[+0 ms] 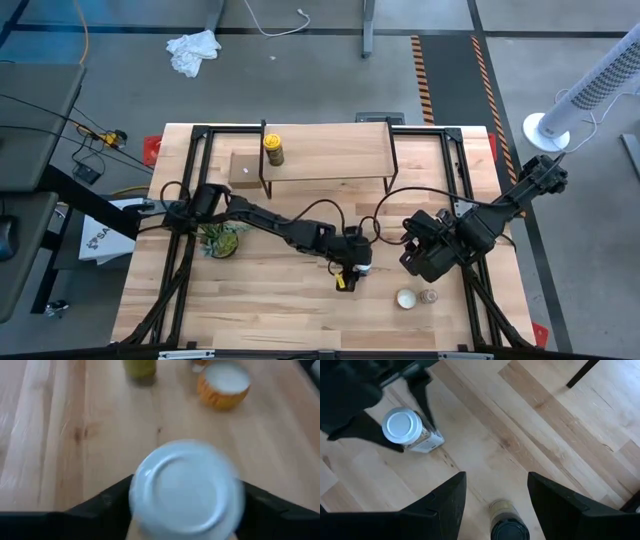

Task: Shelf spices
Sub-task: Put the white seasoning bottle on the shelf, then put the black seasoning bottle on the shelf

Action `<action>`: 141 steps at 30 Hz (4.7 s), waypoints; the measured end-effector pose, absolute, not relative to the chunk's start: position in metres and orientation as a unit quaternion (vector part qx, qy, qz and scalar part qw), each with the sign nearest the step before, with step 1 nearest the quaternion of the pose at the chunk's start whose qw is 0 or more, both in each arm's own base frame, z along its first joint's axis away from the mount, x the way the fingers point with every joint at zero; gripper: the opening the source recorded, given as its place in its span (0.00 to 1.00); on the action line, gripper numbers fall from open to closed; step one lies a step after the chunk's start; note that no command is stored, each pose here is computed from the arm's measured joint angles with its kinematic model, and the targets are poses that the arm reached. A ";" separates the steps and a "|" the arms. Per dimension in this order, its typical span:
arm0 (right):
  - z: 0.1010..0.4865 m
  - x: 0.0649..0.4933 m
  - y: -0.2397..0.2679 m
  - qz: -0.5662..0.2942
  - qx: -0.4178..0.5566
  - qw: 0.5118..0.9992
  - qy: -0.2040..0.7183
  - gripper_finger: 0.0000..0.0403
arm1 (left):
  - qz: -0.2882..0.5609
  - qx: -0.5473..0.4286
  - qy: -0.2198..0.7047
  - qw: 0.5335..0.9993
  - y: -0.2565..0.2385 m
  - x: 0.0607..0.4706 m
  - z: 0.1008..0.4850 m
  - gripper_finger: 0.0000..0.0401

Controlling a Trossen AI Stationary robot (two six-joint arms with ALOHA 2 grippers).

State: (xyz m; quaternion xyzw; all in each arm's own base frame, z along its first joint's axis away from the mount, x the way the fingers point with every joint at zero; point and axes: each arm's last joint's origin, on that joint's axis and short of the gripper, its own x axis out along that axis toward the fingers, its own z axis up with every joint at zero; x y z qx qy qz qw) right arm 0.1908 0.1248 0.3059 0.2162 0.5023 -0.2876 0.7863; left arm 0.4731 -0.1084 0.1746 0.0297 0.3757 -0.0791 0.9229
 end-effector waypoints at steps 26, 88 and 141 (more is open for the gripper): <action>0.307 0.203 0.104 -0.340 0.198 0.799 0.455 0.52 | 0.248 -0.033 0.423 0.871 0.116 0.326 0.363 0.46; 0.281 0.168 0.124 -0.395 0.290 0.663 0.567 0.52 | 0.107 -0.074 0.239 0.962 -0.003 0.353 0.430 0.74; 0.258 0.163 0.132 -0.485 0.419 0.565 0.520 0.52 | 0.153 -0.078 0.206 0.963 -0.014 0.353 0.435 0.74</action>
